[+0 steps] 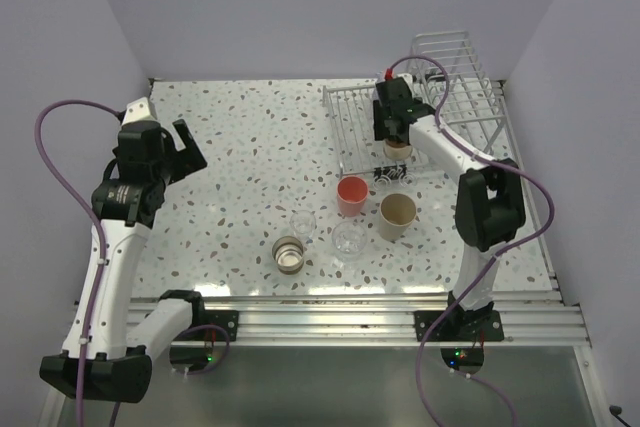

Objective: Load the cups into the dish rack

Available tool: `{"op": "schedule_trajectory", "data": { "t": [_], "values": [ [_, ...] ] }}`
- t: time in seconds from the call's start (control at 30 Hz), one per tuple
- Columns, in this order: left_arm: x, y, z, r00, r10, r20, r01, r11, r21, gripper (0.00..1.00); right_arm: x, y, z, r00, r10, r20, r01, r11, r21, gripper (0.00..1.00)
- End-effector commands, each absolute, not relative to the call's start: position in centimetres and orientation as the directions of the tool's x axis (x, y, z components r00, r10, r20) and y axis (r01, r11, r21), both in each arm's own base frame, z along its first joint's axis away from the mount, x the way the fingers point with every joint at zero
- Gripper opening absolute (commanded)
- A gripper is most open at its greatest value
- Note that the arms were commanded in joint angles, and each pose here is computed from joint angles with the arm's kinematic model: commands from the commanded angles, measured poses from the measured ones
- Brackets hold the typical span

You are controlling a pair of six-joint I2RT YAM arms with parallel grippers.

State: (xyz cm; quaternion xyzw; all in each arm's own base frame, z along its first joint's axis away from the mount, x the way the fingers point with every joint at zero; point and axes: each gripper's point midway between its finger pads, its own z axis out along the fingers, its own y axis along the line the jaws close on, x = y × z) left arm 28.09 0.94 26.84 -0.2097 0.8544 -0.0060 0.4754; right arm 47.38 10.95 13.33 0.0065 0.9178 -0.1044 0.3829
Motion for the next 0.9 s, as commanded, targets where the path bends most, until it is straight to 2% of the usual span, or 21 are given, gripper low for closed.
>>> {"op": "schedule_trajectory", "data": {
  "t": [0.0, 0.57, 0.63, 0.7, 0.73, 0.87],
  "values": [
    [28.0, 0.7, 27.9, -0.445, -0.337, -0.83, -0.318, 0.926, -0.205, 1.0, 48.4, 10.2, 13.8, -0.636, 0.013, -0.772, 0.188, 0.972, -0.138, 0.0],
    [28.2, -0.2, 28.2, -0.429, -0.338, -0.838, -0.264, 0.934, -0.241, 1.0, 47.1, 6.5, 11.9, -0.579, 0.142, -0.803, 0.385, 0.916, -0.116, 0.0],
    [28.2, -0.3, 28.3, -0.426, -0.335, -0.841, -0.259, 0.935, -0.242, 1.0, 46.6, 6.1, 11.4, -0.588, 0.17, -0.791, 0.412, 0.904, -0.111, 0.07],
    [28.2, -0.3, 28.3, -0.425, -0.335, -0.841, -0.257, 0.936, -0.242, 1.0, 46.4, 5.8, 11.2, -0.591, 0.19, -0.784, 0.427, 0.898, -0.104, 0.18],
    [28.2, -0.3, 28.2, -0.427, -0.335, -0.84, -0.256, 0.936, -0.243, 1.0, 46.3, 5.7, 11.0, -0.592, 0.198, -0.781, 0.431, 0.897, -0.099, 0.34],
    [28.2, -0.5, 28.2, -0.43, -0.333, -0.839, -0.245, 0.938, -0.247, 1.0, 46.1, 5.7, 11.0, -0.595, 0.205, -0.777, 0.432, 0.897, -0.094, 0.63]
  ]
}}
